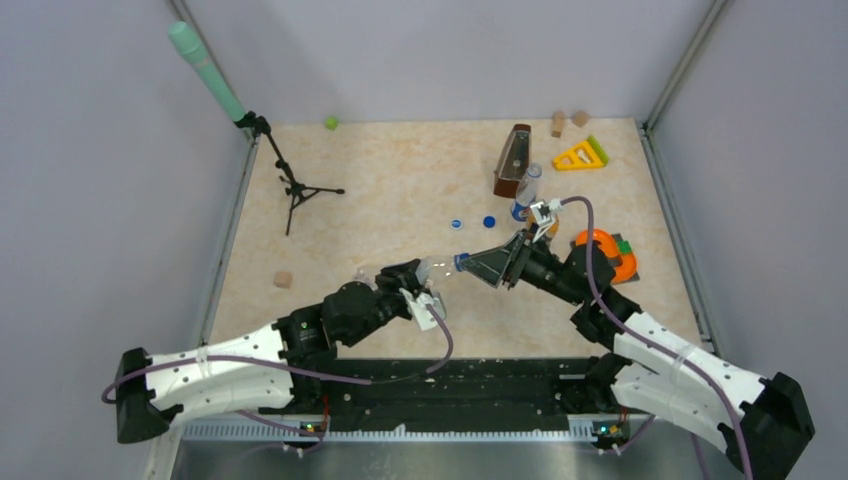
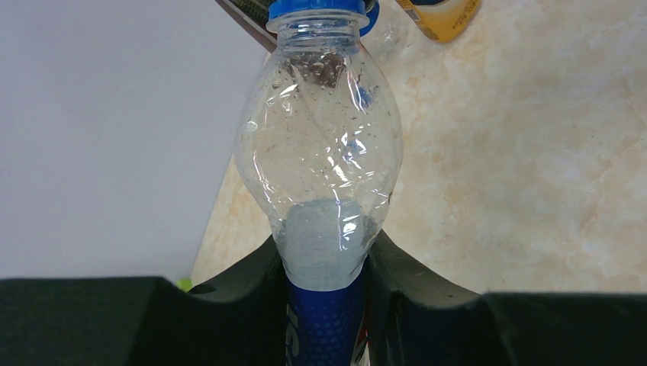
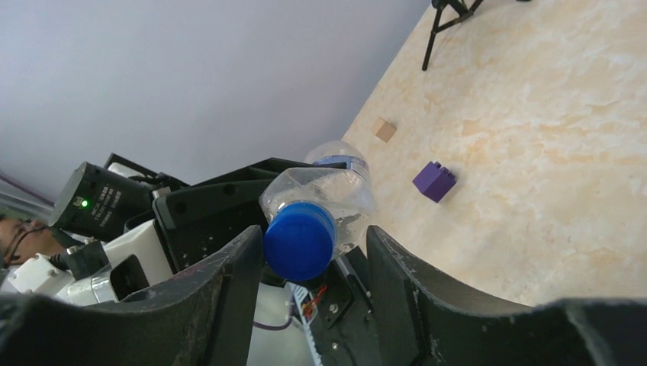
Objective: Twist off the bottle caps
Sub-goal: Unscrew the bottle cap from the plastic bottle, then place the bottle cap at the center of the board, then place the plastic bottle at the center of the board.
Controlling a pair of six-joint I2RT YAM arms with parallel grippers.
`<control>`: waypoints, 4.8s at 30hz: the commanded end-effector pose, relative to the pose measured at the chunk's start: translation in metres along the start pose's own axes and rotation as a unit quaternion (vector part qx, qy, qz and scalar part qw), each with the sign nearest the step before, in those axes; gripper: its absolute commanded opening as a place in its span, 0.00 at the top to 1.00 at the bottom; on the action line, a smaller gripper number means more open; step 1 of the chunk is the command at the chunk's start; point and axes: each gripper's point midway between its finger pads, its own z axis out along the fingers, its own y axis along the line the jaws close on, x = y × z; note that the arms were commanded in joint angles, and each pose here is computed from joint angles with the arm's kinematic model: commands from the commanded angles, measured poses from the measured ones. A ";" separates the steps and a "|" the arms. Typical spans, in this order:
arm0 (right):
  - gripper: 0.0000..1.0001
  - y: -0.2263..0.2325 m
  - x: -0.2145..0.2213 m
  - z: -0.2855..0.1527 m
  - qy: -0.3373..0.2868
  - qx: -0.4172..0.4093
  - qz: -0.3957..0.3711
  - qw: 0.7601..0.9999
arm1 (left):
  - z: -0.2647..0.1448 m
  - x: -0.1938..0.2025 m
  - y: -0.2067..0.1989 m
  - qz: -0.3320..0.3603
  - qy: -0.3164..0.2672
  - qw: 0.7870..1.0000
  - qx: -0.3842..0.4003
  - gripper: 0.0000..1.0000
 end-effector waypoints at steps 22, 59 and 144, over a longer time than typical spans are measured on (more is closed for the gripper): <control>1.00 0.043 0.020 -0.014 0.087 -0.154 -0.267 0.947 | -0.024 -0.024 -0.011 -0.242 -0.044 0.958 0.145 1.00; 0.93 -0.230 0.040 0.069 0.195 0.420 -0.261 0.847 | -0.056 0.001 0.073 -0.391 -0.185 0.889 -0.146 1.00; 1.00 -0.015 -0.008 0.092 0.082 0.140 -0.294 0.942 | -0.005 0.034 0.033 -0.381 -0.102 0.915 -0.082 0.07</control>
